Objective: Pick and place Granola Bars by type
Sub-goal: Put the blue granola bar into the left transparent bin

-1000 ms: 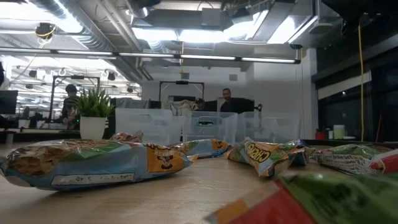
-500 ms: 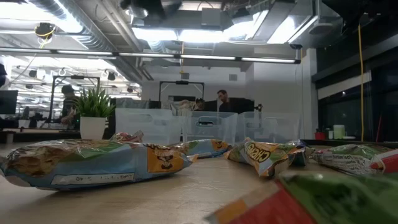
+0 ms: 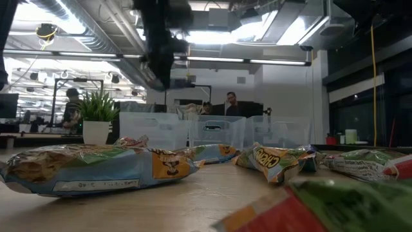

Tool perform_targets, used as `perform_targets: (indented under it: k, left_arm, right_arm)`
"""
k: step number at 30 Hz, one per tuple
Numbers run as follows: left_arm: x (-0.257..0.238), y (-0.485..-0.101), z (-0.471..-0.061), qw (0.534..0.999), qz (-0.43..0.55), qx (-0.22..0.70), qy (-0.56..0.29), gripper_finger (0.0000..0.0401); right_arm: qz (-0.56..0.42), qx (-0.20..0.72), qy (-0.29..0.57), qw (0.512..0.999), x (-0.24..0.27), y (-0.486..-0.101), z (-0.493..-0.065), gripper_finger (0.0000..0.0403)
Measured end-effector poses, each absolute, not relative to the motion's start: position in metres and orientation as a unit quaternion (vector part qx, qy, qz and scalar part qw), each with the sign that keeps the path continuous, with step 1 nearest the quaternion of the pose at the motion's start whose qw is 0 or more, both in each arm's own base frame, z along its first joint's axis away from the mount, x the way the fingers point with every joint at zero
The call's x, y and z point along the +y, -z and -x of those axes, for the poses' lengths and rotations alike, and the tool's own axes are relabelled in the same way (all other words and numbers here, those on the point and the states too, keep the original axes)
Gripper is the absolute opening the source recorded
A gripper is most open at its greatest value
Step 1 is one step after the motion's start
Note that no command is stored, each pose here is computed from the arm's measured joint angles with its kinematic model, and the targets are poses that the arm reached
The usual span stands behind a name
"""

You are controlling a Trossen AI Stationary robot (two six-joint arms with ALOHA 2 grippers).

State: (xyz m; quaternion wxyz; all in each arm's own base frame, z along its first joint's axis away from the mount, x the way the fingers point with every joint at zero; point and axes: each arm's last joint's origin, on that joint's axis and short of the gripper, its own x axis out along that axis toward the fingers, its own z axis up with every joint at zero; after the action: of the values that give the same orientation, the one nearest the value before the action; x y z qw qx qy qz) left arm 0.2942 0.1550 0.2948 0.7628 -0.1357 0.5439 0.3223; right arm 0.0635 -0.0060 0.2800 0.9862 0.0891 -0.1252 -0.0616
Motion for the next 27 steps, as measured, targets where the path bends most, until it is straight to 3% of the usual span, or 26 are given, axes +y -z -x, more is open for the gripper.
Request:
perform_targets:
  k: [5, 14, 27]
  left_arm:
    - [0.155, -0.255, -0.296, 0.735, 0.147, 0.588, -0.305, 0.0034]
    - [0.153, -0.232, -0.292, 0.732, 0.176, 0.593, -0.286, 0.0051]
    - [0.140, -0.249, -0.303, 0.758, 0.187, 0.569, -0.259, 0.0167]
  right_arm:
    - [-0.089, -0.125, 0.062, 0.986, -0.006, -0.280, -0.063, 0.0174]
    - [-0.088, -0.122, 0.062, 0.987, -0.006, -0.279, -0.064, 0.0174]
    - [-0.089, -0.121, 0.062, 0.987, -0.006, -0.279, -0.064, 0.0174]
